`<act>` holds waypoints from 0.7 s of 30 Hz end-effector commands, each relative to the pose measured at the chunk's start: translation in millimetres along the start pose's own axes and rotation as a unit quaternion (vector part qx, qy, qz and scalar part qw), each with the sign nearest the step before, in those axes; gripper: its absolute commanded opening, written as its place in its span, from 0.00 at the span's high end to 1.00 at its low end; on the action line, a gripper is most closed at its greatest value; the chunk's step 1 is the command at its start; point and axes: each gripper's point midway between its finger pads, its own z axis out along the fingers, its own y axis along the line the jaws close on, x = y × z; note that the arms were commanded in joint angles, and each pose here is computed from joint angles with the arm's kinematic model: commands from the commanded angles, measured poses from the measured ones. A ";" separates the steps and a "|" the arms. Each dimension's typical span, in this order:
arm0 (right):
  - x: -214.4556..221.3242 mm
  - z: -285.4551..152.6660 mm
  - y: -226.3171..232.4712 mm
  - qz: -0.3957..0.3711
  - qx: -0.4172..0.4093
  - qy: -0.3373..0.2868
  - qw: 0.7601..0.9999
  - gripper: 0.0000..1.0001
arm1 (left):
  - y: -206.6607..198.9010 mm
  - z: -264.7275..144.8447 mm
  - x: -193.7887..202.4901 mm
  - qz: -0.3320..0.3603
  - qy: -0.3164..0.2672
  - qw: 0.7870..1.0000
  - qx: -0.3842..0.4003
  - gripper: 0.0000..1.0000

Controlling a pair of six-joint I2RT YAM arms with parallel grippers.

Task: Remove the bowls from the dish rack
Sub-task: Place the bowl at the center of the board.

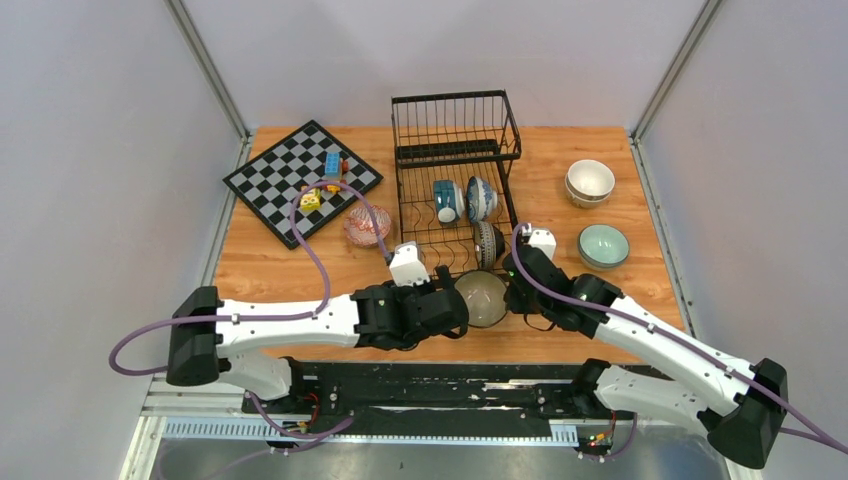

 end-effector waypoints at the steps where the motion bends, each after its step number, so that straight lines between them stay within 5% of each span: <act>1: -31.5 -10.8 23.1 0.045 -0.042 -0.042 0.997 1.00 | -6.4 5.3 1.1 -0.013 0.009 1.000 -0.008 0.20; 10: -30.2 -13.7 26.6 0.048 -0.053 -0.038 0.997 1.00 | -12.1 20.4 11.3 -0.001 0.018 1.000 -0.013 0.43; 21: -27.6 -12.0 31.2 0.052 -0.057 -0.028 0.997 1.00 | -9.0 29.3 20.1 0.007 0.031 0.999 -0.026 0.60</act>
